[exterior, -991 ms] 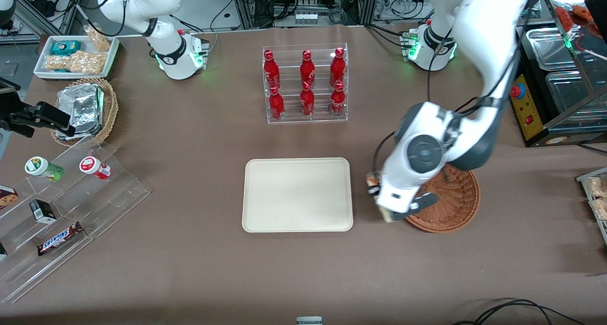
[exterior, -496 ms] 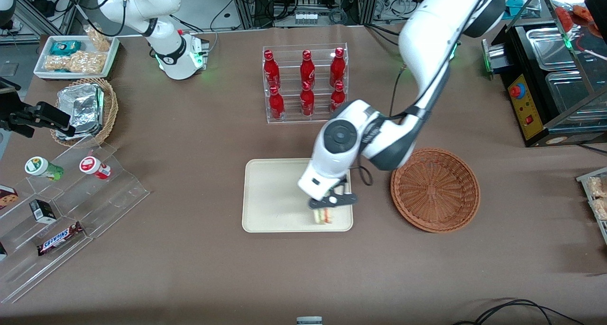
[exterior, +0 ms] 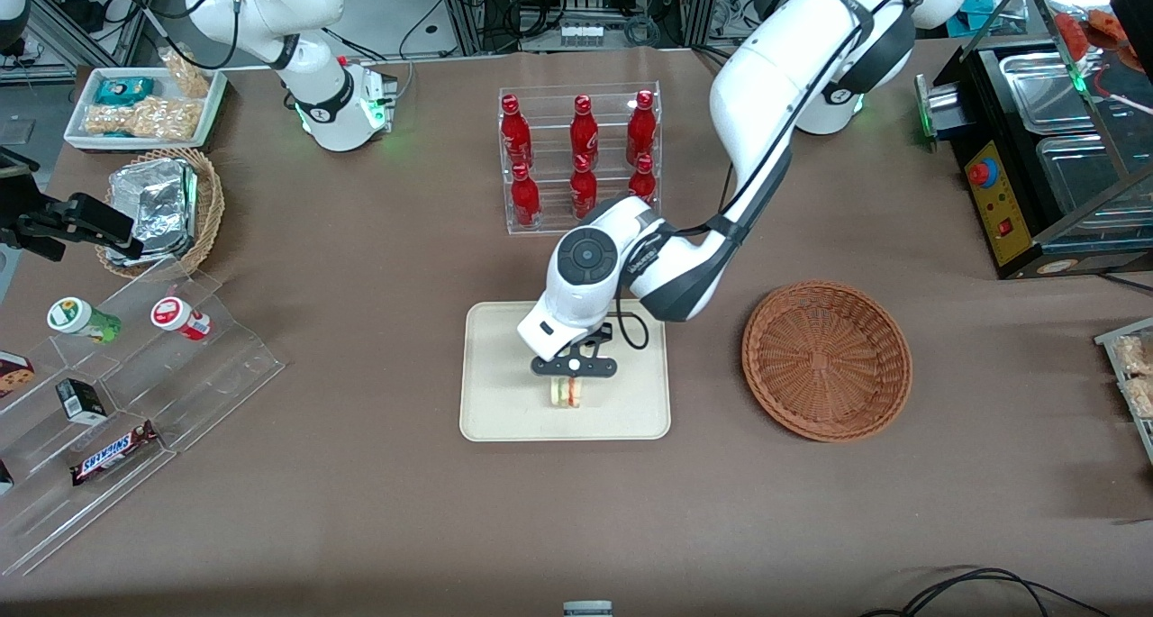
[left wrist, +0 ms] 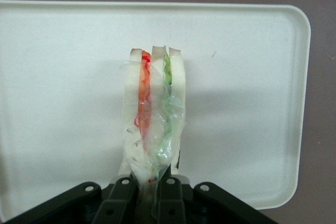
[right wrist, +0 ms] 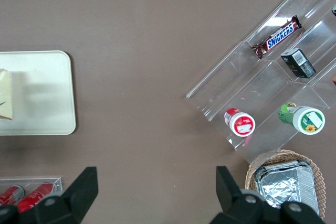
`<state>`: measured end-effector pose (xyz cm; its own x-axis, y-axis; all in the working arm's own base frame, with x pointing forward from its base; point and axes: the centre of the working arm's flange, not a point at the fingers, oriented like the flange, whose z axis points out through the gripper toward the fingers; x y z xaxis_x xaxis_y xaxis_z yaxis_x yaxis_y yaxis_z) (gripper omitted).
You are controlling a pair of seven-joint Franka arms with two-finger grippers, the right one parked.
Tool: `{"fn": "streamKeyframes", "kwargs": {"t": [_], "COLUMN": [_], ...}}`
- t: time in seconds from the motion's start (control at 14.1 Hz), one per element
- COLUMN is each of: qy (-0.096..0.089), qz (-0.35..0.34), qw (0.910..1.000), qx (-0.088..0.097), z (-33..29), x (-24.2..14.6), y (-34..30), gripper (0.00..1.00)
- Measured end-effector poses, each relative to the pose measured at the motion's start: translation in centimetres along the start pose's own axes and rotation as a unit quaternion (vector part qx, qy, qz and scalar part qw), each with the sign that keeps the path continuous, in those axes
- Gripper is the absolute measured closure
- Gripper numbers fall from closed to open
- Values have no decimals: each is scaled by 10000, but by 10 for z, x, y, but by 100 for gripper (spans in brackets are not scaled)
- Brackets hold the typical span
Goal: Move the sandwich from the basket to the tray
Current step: 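Lower the sandwich onto the tray and open the left gripper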
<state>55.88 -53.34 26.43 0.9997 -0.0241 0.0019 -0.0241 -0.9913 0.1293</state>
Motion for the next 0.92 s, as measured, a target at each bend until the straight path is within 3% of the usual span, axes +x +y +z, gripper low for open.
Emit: {"fn": "streamKeyframes", "kwargs": {"t": [0.35, 0.64, 0.78, 0.92], "qy": [9, 182, 161, 166], "qz": [-45, -453, -504, -576], "qw": [9999, 9985, 9986, 9979], "qx": [-115, -229, -52, 244], "z": [34, -7, -56, -117], "x": [-8, 2, 2, 0], "y": [10, 16, 14, 2], "gripper": [82, 46, 26, 5]}}
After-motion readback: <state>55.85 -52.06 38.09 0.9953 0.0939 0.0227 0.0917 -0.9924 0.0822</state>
